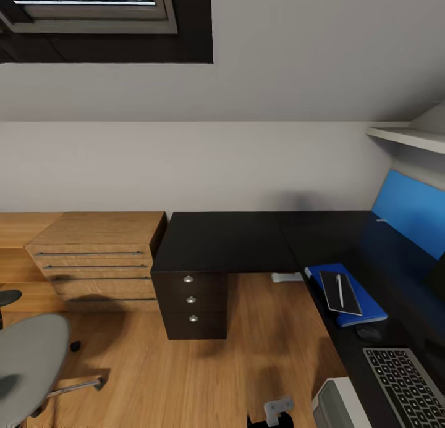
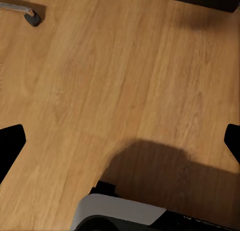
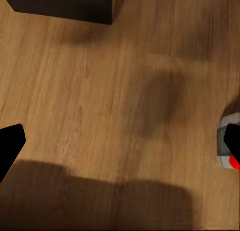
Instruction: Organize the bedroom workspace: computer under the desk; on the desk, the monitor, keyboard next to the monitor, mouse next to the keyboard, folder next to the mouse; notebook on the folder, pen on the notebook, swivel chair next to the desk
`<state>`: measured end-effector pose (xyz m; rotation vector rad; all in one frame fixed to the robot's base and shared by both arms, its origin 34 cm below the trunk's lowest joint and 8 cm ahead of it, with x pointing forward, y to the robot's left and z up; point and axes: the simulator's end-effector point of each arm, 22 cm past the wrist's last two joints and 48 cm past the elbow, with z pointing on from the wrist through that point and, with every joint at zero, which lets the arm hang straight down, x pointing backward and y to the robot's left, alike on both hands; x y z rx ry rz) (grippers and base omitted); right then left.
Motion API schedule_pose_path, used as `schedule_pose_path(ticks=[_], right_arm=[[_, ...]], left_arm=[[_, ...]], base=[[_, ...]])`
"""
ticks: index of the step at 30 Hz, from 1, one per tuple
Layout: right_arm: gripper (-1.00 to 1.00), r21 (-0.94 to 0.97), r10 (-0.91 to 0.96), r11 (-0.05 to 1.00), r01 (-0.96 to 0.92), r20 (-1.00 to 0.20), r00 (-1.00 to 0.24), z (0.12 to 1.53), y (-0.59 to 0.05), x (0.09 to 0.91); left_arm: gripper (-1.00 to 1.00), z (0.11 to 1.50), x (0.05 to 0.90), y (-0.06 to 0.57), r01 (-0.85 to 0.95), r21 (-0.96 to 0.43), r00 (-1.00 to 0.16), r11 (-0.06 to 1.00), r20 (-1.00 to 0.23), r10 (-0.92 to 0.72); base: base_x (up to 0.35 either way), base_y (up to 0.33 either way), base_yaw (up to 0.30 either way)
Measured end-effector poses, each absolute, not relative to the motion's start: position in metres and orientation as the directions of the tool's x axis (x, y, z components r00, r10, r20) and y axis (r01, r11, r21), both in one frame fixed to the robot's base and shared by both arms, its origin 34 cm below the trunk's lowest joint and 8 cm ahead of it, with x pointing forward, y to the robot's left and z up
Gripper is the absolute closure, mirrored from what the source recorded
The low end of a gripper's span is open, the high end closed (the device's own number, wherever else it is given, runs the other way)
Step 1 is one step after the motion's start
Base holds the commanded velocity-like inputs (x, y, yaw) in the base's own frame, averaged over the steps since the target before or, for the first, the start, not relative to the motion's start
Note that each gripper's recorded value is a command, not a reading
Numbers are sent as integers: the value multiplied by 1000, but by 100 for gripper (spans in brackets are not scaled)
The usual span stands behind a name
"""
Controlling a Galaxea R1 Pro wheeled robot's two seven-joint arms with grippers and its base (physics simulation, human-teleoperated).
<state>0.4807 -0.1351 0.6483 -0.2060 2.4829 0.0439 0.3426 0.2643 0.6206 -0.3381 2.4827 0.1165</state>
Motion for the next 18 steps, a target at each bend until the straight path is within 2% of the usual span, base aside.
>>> schedule_pose_path(ticks=[7, 18], right_arm=[[-100, -13, -122, 989, -147, -636, -762, 658, -138, 476], [-100, -5, -105, 990, -139, -680, -726, 675, -136, 468]], left_arm=[[-100, 631, 346, 268, -271, 4, -760, 962, -615, -212], [-100, 644, 347, 268, -269, -2, -749, 963, -629, -210]], base=[[0, 0, 125], [0, 0, 72]])
